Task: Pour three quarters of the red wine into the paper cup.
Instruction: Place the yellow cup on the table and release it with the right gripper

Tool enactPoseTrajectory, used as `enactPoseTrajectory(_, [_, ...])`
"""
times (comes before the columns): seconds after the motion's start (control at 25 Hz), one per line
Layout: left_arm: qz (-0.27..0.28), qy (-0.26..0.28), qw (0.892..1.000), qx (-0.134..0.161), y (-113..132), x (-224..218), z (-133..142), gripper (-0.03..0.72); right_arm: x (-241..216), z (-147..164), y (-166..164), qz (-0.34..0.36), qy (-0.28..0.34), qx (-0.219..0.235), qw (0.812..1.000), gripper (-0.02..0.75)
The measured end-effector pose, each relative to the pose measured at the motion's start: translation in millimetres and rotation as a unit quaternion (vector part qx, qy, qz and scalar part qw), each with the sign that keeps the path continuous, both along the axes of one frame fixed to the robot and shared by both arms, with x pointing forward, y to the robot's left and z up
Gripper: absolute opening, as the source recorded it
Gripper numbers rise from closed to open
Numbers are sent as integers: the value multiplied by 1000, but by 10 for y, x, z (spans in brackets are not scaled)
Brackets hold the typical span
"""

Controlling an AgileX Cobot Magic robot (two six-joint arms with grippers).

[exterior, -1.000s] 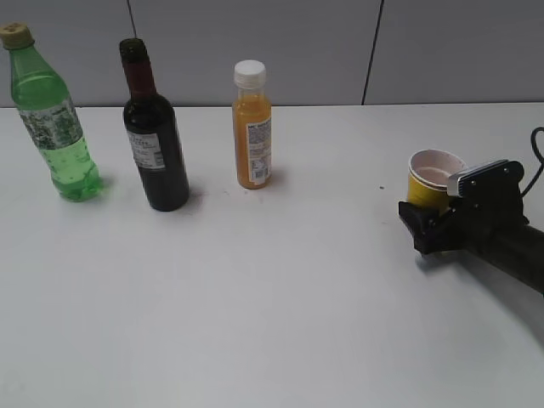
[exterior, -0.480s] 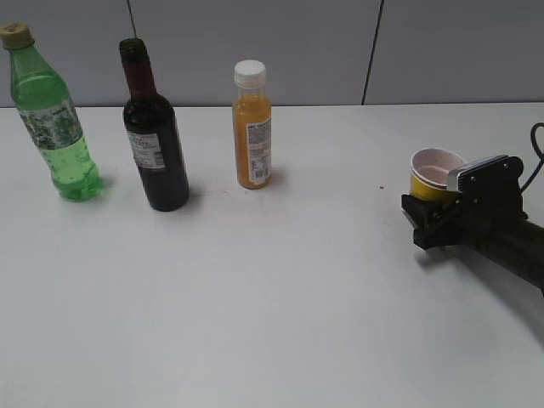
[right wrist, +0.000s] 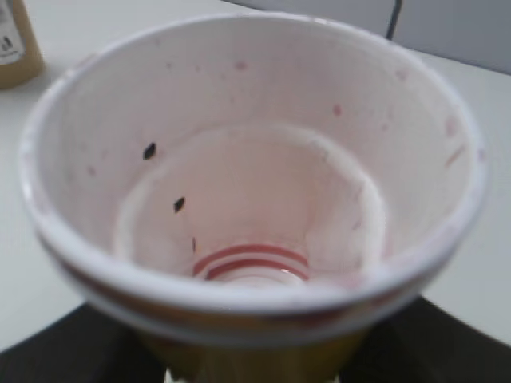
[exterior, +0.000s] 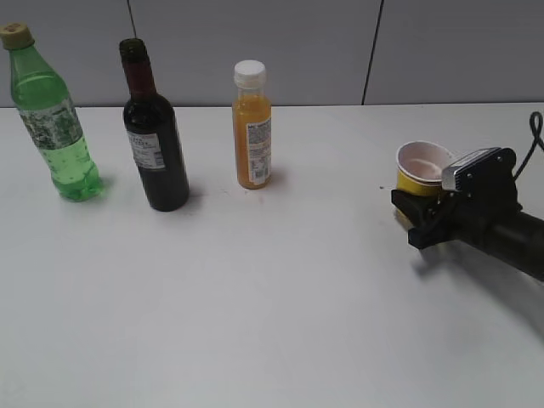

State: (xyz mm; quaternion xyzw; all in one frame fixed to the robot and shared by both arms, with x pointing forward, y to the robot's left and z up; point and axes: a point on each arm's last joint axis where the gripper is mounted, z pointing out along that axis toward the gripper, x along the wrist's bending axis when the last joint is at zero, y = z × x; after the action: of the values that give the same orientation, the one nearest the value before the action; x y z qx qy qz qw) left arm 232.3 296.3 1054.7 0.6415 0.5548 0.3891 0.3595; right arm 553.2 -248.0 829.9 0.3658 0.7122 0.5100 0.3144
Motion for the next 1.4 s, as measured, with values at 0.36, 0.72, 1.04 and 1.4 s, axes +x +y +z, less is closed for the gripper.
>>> enactPoseTrajectory(0.36, [0, 0, 1000, 0, 0, 0, 0, 426, -111, 125, 204, 142, 10, 29, 989, 385])
enactPoseTrajectory(0.72, [0, 0, 1000, 0, 0, 0, 0, 426, -198, 152, 373, 266, 56, 58, 961, 385])
enactPoseTrajectory(1.04, [0, 0, 1000, 0, 0, 0, 0, 426, -262, 185, 734, 337, 51, 52, 939, 385])
enactPoseTrajectory(1.4, [0, 0, 1000, 0, 0, 0, 0, 426, -101, 180, 1170, 417, 46, 55, 906, 384])
